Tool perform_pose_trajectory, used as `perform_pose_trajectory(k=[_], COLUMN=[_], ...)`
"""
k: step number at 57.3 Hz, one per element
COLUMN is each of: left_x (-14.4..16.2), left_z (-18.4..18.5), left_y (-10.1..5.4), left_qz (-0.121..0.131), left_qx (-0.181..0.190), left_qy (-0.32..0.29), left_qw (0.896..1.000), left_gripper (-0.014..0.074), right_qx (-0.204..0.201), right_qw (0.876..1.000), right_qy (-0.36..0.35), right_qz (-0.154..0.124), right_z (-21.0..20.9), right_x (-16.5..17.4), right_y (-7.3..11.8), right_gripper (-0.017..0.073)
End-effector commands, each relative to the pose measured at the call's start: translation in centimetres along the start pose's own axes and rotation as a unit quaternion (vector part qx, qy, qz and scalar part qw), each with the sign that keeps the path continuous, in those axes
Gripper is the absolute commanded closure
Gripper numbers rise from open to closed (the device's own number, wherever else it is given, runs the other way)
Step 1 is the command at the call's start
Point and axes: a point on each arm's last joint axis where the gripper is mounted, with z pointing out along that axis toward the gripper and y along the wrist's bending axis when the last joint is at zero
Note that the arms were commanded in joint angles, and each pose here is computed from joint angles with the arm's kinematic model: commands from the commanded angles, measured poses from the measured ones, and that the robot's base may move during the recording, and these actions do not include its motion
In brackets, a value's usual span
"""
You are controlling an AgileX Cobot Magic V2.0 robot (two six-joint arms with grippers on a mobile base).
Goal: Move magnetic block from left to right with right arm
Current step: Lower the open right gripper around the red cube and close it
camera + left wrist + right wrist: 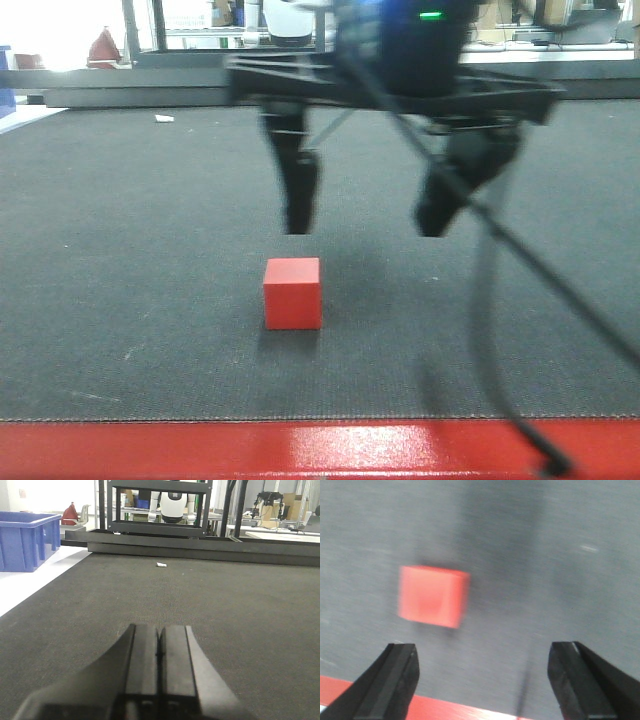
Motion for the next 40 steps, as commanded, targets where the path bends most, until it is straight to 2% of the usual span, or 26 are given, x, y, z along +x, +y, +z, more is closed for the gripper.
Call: perform_pose_trajectory(k=[1,6,17,27,40], left_x=[-0.6,-0.6,-0.6,-0.6,-0.6], left_z=[-0.1,-0.1,-0.1,-0.1,-0.1], left_y=[0.0,0.0,0.0,0.0,0.0], left_qz=[-0.001,-0.001,-0.001,-0.001,-0.001], left_qx=[-0.001,-0.001,-0.001,-0.001,-0.001], left_qy=[-0.046,-0.046,-0.046,-0.046,-0.046], left_qw=[0.999,0.999,0.999,0.999,0.999], left_gripper=[0.072,0.072,0.072,0.072,0.072], right_qx=[-0.019,-0.014,-0.002,0.011,0.015], right_qw=[1.0,1.0,0.999,0.998,0.997], right_qy=[-0.014,-0.004,0.034,0.052,0.058], right_qz=[0.001,0.0,0.01,0.039,0.039], right_z=[-1.5,-0.6,1.9,3.8,4.6], right_x=[-1.3,-2.0,-2.6,-2.6,-2.6], right_y=[1.6,2.7,3.7,3.8,3.8], right_gripper=[-0.0065,-0.0065,-0.0065,-0.0065,-0.0063])
